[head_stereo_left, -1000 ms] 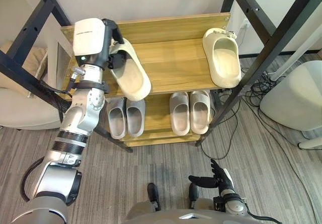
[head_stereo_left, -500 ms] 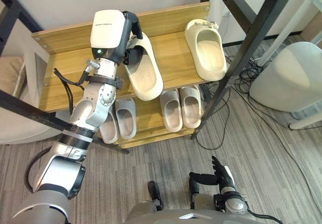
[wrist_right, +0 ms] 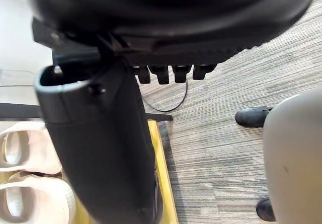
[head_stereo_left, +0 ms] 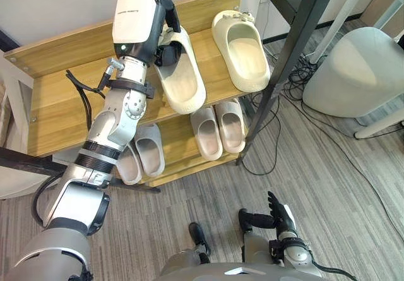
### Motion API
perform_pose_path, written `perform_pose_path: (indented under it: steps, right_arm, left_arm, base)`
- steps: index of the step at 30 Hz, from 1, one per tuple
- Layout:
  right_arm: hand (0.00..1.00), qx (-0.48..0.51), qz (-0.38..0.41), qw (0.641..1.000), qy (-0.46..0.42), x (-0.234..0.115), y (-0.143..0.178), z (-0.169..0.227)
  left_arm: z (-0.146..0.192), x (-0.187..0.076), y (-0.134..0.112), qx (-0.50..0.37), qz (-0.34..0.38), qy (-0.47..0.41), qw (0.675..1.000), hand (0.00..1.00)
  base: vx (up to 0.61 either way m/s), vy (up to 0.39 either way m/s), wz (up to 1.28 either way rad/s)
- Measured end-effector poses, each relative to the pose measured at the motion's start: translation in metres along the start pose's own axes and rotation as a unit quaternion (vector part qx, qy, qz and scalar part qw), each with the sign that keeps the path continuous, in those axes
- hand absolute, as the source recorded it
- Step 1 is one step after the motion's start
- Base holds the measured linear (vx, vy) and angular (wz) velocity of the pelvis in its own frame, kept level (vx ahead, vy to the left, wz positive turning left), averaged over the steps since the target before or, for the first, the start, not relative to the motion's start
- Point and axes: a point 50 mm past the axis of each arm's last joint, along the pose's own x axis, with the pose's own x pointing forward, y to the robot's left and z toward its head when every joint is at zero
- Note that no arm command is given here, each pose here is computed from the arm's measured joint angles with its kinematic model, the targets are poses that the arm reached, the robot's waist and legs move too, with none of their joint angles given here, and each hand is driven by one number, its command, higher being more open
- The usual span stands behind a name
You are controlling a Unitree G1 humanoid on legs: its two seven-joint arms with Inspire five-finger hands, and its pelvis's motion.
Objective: Organize the slippers on the shoe rack
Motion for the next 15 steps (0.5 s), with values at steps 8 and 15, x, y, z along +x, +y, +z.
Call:
perform_pose_path:
  steps: [8, 15]
  right_arm:
    - [1.0, 0.003, 0.0, 1.0, -0.004, 0.001, 0.002, 0.002]
    - [1.0, 0.003, -0.005, 1.0, -0.002, 0.001, 0.002, 0.002]
  left_arm:
    - [0.0, 0.005, 0.001, -0.009, 0.008, 0.01, 1.0, 1.0]
    - [0.014, 0.004, -0.011, -0.087, 0.015, 0.023, 0.996, 1.0]
  base:
    - [0.0, 0.0, 0.0]
    - [0.0, 0.015, 0.07]
